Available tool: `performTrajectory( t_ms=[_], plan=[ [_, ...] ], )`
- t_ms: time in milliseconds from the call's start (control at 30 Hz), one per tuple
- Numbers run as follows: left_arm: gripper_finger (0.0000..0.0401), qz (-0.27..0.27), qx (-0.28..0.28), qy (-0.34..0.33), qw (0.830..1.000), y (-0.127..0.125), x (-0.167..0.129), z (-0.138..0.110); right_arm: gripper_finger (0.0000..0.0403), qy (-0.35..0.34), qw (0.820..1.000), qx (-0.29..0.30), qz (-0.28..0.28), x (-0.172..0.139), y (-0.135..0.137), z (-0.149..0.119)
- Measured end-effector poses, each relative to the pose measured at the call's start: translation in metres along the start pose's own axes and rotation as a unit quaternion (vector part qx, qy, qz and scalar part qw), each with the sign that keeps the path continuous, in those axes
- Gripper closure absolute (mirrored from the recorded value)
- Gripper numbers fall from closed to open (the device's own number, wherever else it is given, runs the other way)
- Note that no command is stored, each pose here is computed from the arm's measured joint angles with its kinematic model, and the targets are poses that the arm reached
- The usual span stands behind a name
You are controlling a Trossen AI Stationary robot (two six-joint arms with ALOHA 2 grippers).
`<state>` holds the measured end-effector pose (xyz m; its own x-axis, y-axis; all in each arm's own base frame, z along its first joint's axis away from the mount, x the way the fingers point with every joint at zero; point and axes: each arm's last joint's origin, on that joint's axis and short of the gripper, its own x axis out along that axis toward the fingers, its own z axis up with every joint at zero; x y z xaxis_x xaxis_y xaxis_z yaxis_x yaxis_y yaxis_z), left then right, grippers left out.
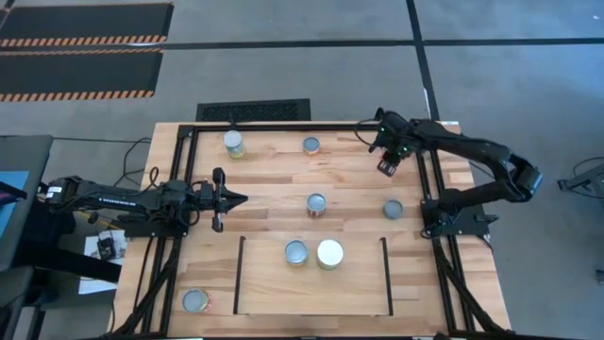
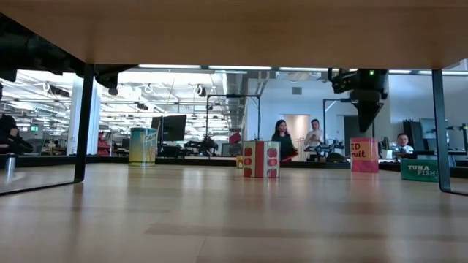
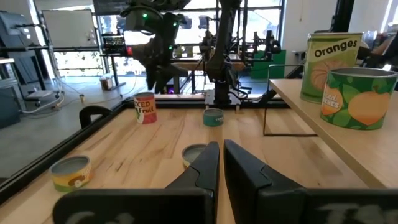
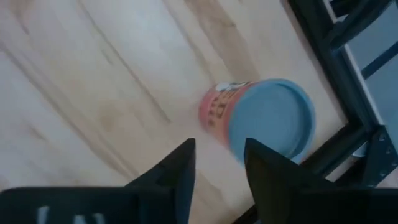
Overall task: Pick and place cans onto a shelf
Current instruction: Put the red mixed fruit can on the shelf
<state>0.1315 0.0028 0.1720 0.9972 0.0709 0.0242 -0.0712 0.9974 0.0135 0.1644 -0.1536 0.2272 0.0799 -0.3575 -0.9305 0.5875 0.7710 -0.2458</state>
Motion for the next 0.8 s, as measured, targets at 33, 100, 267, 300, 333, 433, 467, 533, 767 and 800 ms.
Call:
performTrajectory(
  t_ms=[33, 100, 267, 300, 333, 433, 467, 533, 767, 800],
  plan=[
    [0.0388, 0.0, 0.0, 0.0, 1.0, 0.0, 0.0, 0.0, 0.0232, 0.001, 1.0, -0.003, -0.001, 0.002, -0.002, 0.001],
    [0.0388, 0.0, 0.0, 0.0, 1.0, 0.0, 0.0, 0.0, 0.0225, 0.0, 1.0, -0.001, -0.004, 0.006, -0.005, 0.003],
    [0.0388, 0.0, 0.0, 0.0, 1.0, 0.0, 0.0, 0.0, 0.0226, 0.012, 1.0, 0.005, -0.011, 0.021, -0.016, 0.007],
    [0.0388, 0.0, 0.0, 0.0, 1.0, 0.0, 0.0, 0.0, 0.0229, 0.017, 1.0, 0.005, -0.012, 0.024, -0.018, 0.007],
    [0.0388, 0.0, 0.0, 0.0, 1.0, 0.0, 0.0, 0.0, 0.0232, 0.023, 1.0, 0.005, -0.012, 0.028, -0.019, 0.008],
    [0.0388, 0.0, 0.0, 0.0, 1.0, 0.0, 0.0, 0.0, 0.0243, 0.036, 0.999, 0.007, -0.011, 0.035, -0.022, 0.008],
    [0.0388, 0.0, 0.0, 0.0, 1.0, 0.0, 0.0, 0.0, 0.0249, 0.039, 0.999, 0.003, -0.011, 0.036, -0.022, 0.008],
    [0.0388, 0.0, 0.0, 0.0, 1.0, 0.0, 0.0, 0.0, 0.0265, 0.042, 0.999, -0.005, -0.01, 0.037, -0.021, 0.009],
    [0.0388, 0.0, 0.0, 0.0, 1.0, 0.0, 0.0, 0.0, 0.0372, 0.043, 0.998, -0.048, 0.013, 0.026, -0.009, 0.005],
    [0.0388, 0.0, 0.0, 0.0, 1.0, 0.0, 0.0, 0.0, 0.0385, 0.043, 0.997, -0.052, 0.022, 0.022, -0.007, 0.003]
  ],
)
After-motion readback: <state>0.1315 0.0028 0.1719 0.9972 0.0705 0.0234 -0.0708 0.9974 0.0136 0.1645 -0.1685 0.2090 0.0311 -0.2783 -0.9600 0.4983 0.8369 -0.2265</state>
